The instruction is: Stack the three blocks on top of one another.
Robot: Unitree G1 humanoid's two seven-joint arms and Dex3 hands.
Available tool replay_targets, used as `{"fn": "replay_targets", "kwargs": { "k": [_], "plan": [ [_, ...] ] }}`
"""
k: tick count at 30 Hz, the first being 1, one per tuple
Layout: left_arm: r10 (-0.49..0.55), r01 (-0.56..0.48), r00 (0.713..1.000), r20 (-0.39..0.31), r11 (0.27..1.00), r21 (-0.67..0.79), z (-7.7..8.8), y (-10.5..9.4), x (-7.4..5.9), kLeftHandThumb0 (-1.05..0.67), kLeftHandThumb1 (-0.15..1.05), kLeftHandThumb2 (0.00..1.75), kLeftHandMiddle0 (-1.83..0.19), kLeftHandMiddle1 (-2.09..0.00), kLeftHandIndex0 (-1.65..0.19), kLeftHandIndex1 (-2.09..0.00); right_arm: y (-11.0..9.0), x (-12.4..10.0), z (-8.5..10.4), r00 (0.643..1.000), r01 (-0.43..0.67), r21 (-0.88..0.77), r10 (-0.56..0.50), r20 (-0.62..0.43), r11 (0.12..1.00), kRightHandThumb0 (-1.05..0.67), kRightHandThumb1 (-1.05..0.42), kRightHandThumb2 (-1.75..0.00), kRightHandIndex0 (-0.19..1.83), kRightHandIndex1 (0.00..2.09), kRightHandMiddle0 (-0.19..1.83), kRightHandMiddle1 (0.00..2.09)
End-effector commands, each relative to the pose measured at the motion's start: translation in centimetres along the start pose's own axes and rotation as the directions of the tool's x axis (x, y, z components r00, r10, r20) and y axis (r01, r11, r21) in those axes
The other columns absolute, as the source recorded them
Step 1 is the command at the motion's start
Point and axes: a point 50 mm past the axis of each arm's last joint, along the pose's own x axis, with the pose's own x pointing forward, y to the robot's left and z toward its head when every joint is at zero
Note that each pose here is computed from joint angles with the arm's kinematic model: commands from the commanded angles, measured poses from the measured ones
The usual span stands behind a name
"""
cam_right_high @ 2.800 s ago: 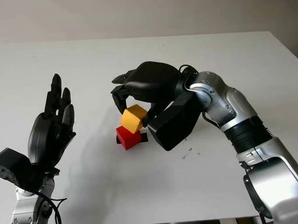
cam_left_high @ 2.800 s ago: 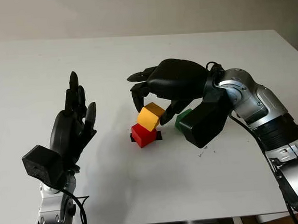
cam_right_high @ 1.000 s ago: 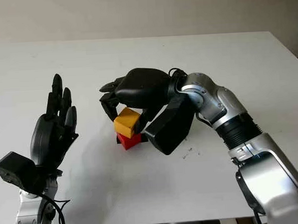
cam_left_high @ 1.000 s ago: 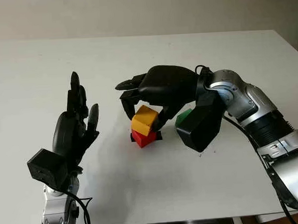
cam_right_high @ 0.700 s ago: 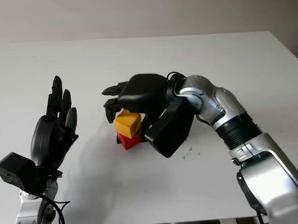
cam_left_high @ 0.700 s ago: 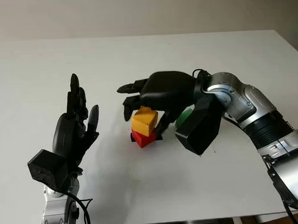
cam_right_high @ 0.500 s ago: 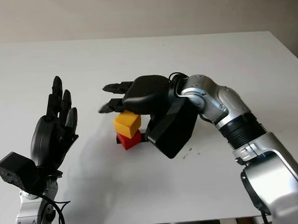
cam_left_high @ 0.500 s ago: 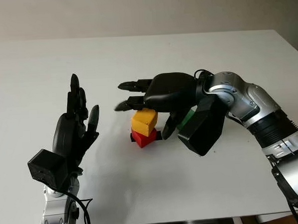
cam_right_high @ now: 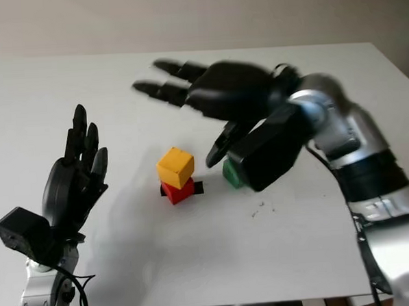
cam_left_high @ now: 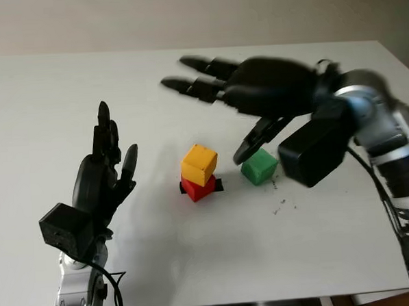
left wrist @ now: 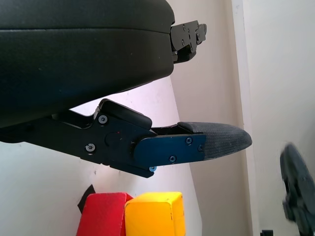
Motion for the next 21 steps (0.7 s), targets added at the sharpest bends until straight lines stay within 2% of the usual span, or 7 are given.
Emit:
{"fn": "replay_targets", "kwargs": {
  "k": [1, 5, 11, 15, 21],
  "plan": [
    [-0.003, 0.003, 1.000, 0.007, 1.000, 0.016, 0.3, 0.5, -0.1, -0.77, 1.05, 0.50, 0.19, -0.04, 0.19, -0.03, -0.3, -1.2, -0.9, 0.999, 0.005, 0.015, -0.004, -0.051, 1.000, -0.79, -0.89, -0.06, -0.19, 0.00, -0.02, 0.09],
    [-0.005, 0.005, 1.000, -0.002, 1.000, 0.014, 0.5, 0.7, -0.1, -0.79, 1.05, 0.48, 0.19, -0.04, 0.19, -0.03, 0.1, -2.9, -2.2, 0.989, -0.028, 0.029, 0.032, -0.144, 0.999, -0.81, -0.89, -0.05, -0.19, 0.00, 0.05, 0.12],
    [-0.007, 0.007, 1.000, 0.000, 1.000, 0.017, 0.7, 0.9, 0.1, -0.79, 1.05, 0.48, 0.19, -0.04, 0.19, -0.03, 1.7, -4.6, -3.1, 0.956, -0.155, 0.056, 0.164, -0.242, 0.986, -0.80, -0.90, -0.06, -0.19, 0.02, 0.07, 0.10],
    [-0.010, 0.010, 1.000, 0.006, 1.000, 0.011, 0.8, 0.9, 0.2, -0.78, 1.05, 0.49, 0.18, -0.05, 0.19, -0.04, 3.3, -4.5, -3.0, 0.946, -0.211, 0.079, 0.224, -0.236, 0.974, -0.79, -0.89, -0.05, -0.19, 0.02, 0.10, 0.10],
    [-0.024, 0.024, 1.000, 0.013, 1.000, 0.012, 0.9, 1.0, 0.4, -0.78, 1.05, 0.49, 0.19, -0.05, 0.19, -0.04, 5.6, -3.9, -2.7, 0.942, -0.247, 0.091, 0.261, -0.211, 0.965, -0.75, -0.87, -0.05, -0.14, 0.05, 0.17, 0.10]
  ]
}}
